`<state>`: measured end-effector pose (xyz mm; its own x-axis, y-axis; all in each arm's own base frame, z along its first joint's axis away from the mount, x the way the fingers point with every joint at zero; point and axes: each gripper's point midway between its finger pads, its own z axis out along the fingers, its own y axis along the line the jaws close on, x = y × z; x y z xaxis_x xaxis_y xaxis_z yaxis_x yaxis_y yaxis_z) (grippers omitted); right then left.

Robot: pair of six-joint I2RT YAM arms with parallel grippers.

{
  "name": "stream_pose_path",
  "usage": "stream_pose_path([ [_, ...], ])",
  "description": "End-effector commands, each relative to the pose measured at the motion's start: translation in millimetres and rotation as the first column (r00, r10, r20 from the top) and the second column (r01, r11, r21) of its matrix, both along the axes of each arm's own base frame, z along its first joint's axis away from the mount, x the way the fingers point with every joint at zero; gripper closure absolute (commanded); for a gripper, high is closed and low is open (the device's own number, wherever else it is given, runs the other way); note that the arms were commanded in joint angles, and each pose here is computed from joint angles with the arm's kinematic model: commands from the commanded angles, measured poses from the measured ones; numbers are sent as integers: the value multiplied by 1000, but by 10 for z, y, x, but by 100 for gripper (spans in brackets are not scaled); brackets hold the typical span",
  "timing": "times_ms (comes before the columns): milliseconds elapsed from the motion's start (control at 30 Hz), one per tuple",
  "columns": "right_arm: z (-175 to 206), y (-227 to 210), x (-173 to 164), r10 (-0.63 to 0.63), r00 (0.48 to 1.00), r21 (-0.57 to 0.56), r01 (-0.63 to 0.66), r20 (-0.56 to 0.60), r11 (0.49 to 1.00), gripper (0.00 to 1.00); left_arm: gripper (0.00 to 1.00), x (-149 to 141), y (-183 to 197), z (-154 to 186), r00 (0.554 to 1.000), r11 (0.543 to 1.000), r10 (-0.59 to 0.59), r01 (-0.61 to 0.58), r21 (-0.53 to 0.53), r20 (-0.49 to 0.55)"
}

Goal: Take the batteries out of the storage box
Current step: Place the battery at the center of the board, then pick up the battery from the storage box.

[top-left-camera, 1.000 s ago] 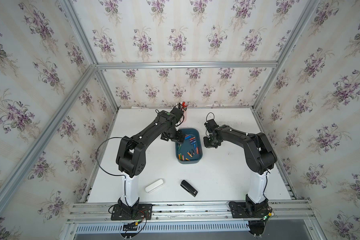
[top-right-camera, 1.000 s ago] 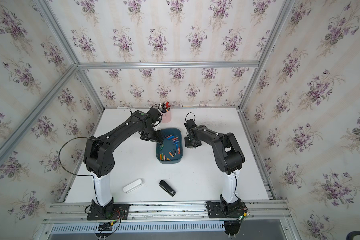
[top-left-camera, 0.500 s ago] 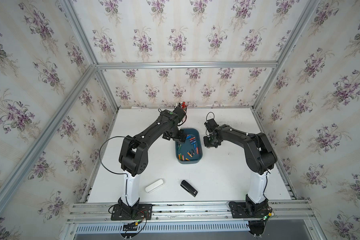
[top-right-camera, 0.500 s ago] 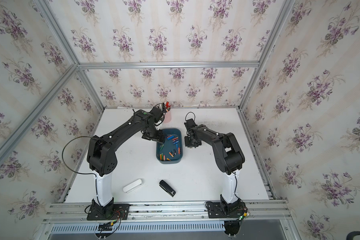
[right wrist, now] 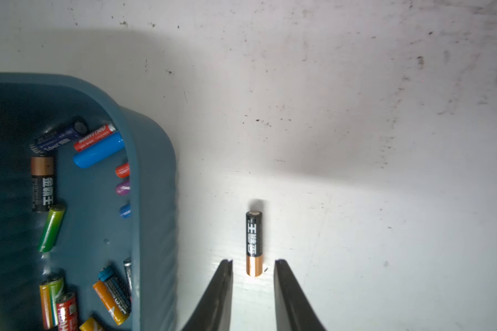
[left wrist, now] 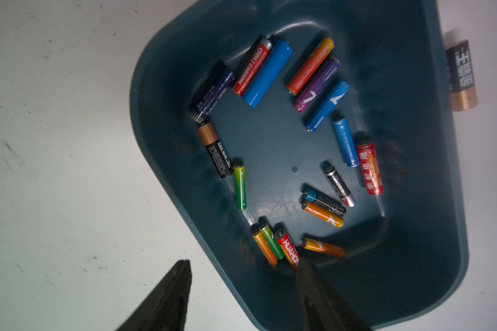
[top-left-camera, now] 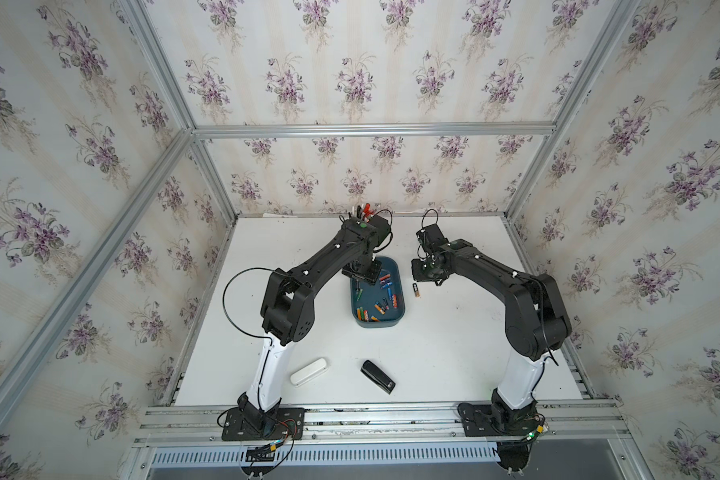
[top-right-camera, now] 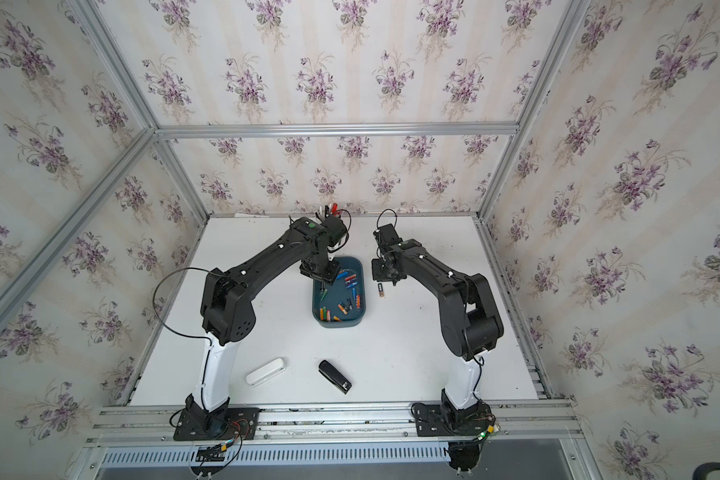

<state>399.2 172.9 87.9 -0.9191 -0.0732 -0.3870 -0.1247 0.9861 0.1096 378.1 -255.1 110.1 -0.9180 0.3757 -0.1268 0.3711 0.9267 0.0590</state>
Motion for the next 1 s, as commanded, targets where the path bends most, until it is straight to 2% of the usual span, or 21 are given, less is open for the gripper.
stream_pose_path([
  [0, 53, -116, -31, -22, 1000, -8, 22, -6, 1000, 70, 44, -17, 34, -75, 1000, 998, -9, 10, 68, -13],
  [167, 100, -245, -41, -38, 999, -5, 38, -3, 999, 70, 59, 12, -8, -240, 999, 990, -23, 26, 139, -28],
  [300, 98, -298, -60, -42, 999, -7, 42, -8, 999, 69, 65, 26, 12, -401, 999, 984, -13, 21, 176, -45],
  [533, 115, -331, -57, -47, 999, -4, 47, -8, 999, 70, 65, 18, 73, -590, 997, 973, -10, 27, 229, -71],
  [967, 132, -362, -63, -48, 999, -5, 48, -9, 999, 70, 66, -18, 55, -781, 993, 970, -18, 45, 237, -115],
])
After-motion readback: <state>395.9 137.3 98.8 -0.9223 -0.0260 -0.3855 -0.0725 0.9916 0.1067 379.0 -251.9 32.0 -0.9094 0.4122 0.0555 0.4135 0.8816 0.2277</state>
